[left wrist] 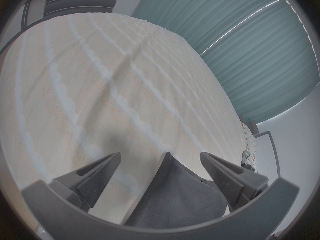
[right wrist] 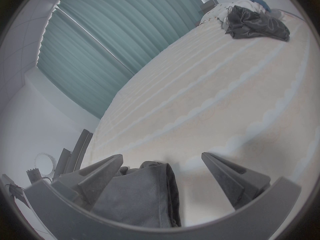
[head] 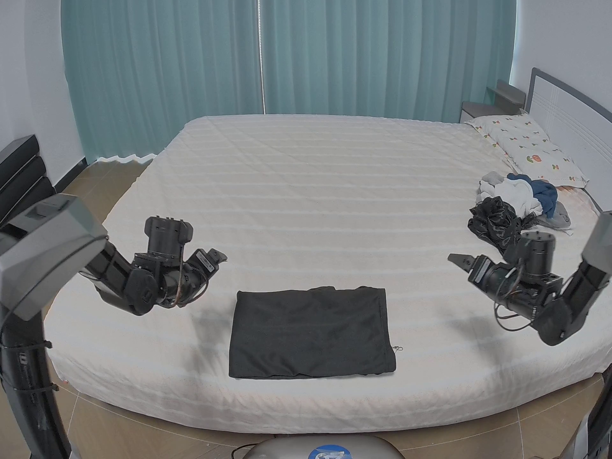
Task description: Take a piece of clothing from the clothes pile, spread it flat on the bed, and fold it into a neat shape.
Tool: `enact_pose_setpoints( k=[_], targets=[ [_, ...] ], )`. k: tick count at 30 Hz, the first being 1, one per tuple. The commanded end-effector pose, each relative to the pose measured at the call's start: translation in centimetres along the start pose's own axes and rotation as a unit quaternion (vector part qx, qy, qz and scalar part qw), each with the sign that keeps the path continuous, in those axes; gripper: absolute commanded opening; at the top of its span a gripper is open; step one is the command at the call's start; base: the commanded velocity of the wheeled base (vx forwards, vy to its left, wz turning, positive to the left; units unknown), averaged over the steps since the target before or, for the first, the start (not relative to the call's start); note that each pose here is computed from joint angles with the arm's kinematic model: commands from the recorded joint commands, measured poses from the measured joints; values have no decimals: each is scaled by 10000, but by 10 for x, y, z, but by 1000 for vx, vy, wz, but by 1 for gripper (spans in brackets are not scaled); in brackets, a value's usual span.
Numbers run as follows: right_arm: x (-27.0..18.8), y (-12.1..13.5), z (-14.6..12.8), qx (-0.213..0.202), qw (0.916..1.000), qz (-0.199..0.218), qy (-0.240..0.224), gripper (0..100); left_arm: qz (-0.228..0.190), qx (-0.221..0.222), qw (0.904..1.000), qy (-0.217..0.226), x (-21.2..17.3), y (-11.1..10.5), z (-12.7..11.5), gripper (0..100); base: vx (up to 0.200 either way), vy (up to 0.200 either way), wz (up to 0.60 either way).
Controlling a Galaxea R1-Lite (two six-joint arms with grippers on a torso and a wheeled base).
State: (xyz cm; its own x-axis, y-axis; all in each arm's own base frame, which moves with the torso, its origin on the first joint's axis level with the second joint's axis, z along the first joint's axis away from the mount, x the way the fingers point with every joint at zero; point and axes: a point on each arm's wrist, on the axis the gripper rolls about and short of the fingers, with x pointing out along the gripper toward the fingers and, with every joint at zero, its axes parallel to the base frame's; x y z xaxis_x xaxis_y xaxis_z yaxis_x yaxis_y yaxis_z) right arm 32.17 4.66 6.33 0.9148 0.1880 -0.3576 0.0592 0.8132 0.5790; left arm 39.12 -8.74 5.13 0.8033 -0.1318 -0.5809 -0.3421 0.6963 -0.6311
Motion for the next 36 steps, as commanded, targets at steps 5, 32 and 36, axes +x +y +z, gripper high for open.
enact_pose_setpoints(
  k=[5,32,36],
  targets=[
    [-164,16,39,-510,9902,583,-1161,100,-908,179,9871,-1308,-190,-13,31,100,0,0,0],
    [-356,-24,-72,-2752,9473,932,-1347,100,-268,2232,9041,-3634,-389,107,-47,100,0,0,0],
    [-356,-24,-72,-2909,9430,802,-1405,100,177,2295,8930,-3867,-396,118,-55,100,0,0,0]
  ],
)
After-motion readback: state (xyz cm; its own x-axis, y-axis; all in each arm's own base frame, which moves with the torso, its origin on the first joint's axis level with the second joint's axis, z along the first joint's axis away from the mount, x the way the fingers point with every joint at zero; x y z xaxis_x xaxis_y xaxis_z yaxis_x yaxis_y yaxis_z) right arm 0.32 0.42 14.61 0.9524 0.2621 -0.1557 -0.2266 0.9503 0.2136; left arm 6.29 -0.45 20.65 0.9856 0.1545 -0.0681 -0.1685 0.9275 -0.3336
